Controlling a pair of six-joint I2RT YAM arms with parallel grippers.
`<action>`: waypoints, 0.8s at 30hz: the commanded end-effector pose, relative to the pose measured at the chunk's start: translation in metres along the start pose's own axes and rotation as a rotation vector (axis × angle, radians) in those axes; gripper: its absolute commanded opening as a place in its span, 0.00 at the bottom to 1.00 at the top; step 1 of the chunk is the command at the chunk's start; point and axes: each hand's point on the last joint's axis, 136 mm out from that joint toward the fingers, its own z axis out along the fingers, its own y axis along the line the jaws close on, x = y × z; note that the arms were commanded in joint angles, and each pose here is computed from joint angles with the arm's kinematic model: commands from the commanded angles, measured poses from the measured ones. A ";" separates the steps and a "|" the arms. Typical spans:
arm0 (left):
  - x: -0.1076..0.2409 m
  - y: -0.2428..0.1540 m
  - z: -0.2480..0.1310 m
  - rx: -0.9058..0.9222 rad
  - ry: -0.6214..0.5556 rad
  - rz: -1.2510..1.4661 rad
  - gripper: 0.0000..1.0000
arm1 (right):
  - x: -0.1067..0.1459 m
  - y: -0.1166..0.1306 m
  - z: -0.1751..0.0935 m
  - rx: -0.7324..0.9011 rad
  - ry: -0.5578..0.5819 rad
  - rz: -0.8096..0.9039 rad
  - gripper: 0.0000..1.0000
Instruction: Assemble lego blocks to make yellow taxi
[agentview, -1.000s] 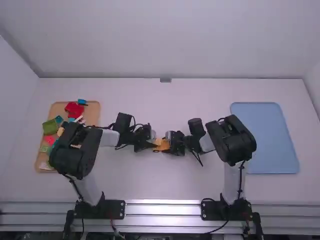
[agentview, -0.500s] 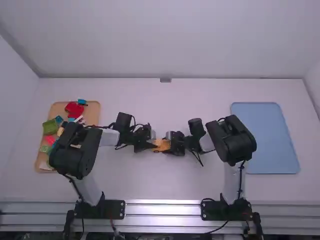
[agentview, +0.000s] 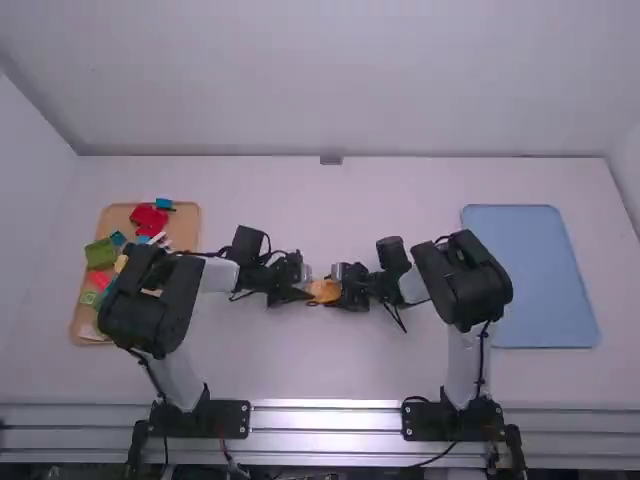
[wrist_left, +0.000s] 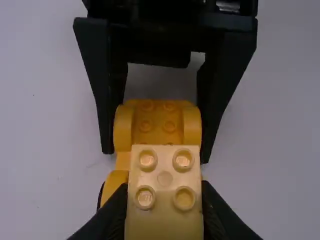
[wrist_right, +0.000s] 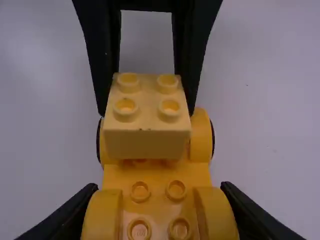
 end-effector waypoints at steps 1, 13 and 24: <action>0.009 0.002 0.001 -0.019 0.035 0.015 0.11 | 0.006 0.012 0.005 -0.029 0.017 0.022 0.53; 0.014 0.006 -0.004 -0.048 0.091 -0.005 0.09 | 0.007 0.011 0.005 -0.026 0.020 0.024 0.53; -0.010 -0.001 -0.032 -0.085 0.176 0.001 0.09 | 0.007 0.010 0.005 -0.022 0.021 0.021 0.55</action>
